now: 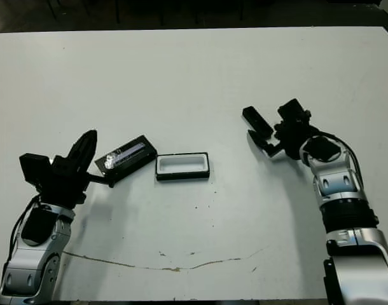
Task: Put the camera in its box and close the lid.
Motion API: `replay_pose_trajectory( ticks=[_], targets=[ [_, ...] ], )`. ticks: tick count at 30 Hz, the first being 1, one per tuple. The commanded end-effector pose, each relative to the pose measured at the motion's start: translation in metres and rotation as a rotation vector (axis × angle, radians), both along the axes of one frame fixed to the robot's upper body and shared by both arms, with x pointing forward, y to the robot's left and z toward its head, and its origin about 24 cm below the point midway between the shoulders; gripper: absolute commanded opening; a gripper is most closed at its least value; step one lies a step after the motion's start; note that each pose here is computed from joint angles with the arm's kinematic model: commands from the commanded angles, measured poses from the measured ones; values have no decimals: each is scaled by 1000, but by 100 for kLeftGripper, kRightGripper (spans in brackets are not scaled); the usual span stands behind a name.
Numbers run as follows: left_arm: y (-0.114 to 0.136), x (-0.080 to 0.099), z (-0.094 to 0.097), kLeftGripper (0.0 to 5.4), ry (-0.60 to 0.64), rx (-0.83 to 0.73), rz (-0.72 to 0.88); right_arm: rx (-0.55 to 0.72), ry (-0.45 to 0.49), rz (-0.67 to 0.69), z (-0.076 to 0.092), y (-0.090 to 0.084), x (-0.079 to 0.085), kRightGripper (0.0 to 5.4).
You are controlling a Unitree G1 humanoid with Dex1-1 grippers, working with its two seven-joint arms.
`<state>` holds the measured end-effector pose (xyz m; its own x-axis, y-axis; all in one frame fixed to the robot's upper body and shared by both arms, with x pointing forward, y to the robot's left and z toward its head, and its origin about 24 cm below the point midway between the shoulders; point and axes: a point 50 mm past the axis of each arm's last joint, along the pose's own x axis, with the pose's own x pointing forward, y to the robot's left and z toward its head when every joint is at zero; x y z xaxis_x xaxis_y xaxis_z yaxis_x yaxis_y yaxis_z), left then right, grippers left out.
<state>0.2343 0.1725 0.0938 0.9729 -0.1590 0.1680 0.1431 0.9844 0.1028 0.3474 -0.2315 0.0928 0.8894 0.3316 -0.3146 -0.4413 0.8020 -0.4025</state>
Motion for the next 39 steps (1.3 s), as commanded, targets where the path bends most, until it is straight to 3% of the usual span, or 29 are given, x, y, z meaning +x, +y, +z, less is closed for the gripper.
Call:
replay_pose_trajectory(
  ticks=[1,11,15,22,28,32,35,39],
  targets=[
    [4,-2,-7,0,36,19,13,-18,87,-28,-17,-1,-6,361],
    [3,-1,-6,0,31,17,11,-101,242,47,-10,3,0,177],
    [3,-1,-5,0,24,10,10,-142,360,88,-7,1,4,105],
    [3,-1,-5,0,23,5,17,-159,521,143,0,-1,10,71],
    [3,-1,-6,0,24,-1,15,-139,524,151,3,-6,10,71],
    [3,-2,-6,0,33,7,20,-116,443,158,11,-7,10,71],
    [3,-2,-6,0,31,12,18,-60,320,211,29,-7,9,69],
    [3,-3,-6,0,30,9,17,15,185,319,68,0,8,67]
  ],
)
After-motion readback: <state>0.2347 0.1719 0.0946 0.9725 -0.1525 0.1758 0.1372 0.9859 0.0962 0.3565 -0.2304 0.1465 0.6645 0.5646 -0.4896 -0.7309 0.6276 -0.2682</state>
